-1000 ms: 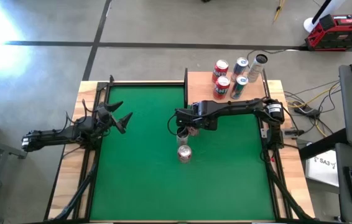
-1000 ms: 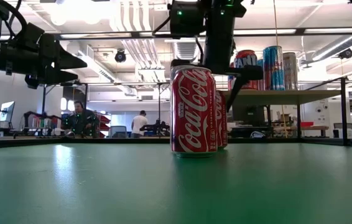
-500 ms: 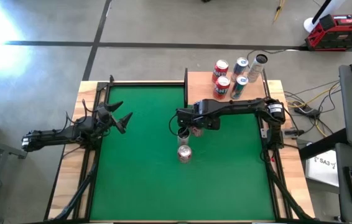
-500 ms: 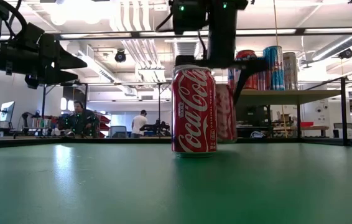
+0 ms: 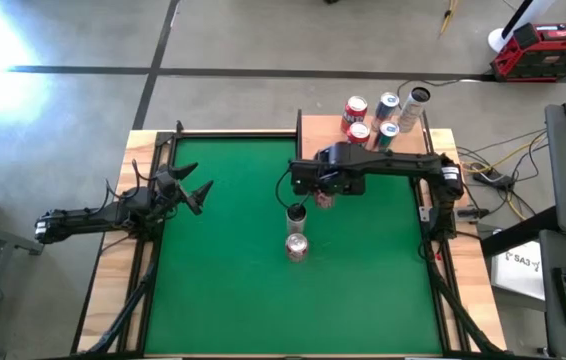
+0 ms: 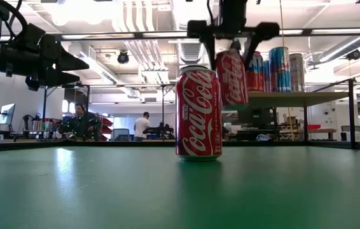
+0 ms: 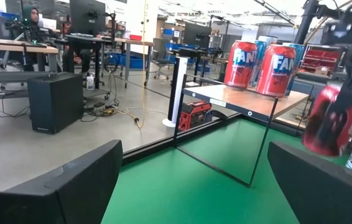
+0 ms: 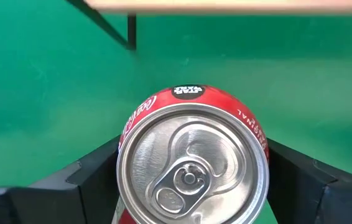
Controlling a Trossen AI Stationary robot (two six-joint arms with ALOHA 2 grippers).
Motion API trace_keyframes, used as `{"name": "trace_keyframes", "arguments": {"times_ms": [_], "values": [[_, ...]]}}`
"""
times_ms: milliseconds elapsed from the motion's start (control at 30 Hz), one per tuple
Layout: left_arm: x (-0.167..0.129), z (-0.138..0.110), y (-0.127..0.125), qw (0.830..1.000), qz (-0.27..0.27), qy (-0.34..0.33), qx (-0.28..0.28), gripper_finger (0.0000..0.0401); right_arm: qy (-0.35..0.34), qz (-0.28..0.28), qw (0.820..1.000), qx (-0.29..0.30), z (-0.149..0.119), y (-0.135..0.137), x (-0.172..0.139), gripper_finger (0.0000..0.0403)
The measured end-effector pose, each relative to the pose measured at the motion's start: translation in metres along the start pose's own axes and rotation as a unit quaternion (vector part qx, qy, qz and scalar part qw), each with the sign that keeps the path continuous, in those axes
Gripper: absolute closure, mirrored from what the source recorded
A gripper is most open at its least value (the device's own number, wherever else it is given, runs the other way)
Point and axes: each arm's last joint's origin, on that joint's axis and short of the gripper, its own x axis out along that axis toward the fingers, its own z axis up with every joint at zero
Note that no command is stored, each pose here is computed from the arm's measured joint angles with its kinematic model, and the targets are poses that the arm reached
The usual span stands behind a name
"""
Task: Place canned beverage on shelf
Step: Put the top red white soda can on the shelf
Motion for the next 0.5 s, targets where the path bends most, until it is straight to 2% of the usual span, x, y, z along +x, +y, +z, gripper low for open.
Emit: {"name": "trace_keyframes", "arguments": {"times_ms": [233,500], "values": [[0.0,0.0,0.0,1.0,0.0,0.0,0.0,0.0015,-0.039,0.017,0.999,0.006,0.009,-0.004,-0.032,0.0103],[0.0,0.0,0.0,1.0,0.0,0.0,0.0,0.0015,-0.075,0.032,0.996,0.027,0.026,-0.006,-0.045,0.0101]]}}
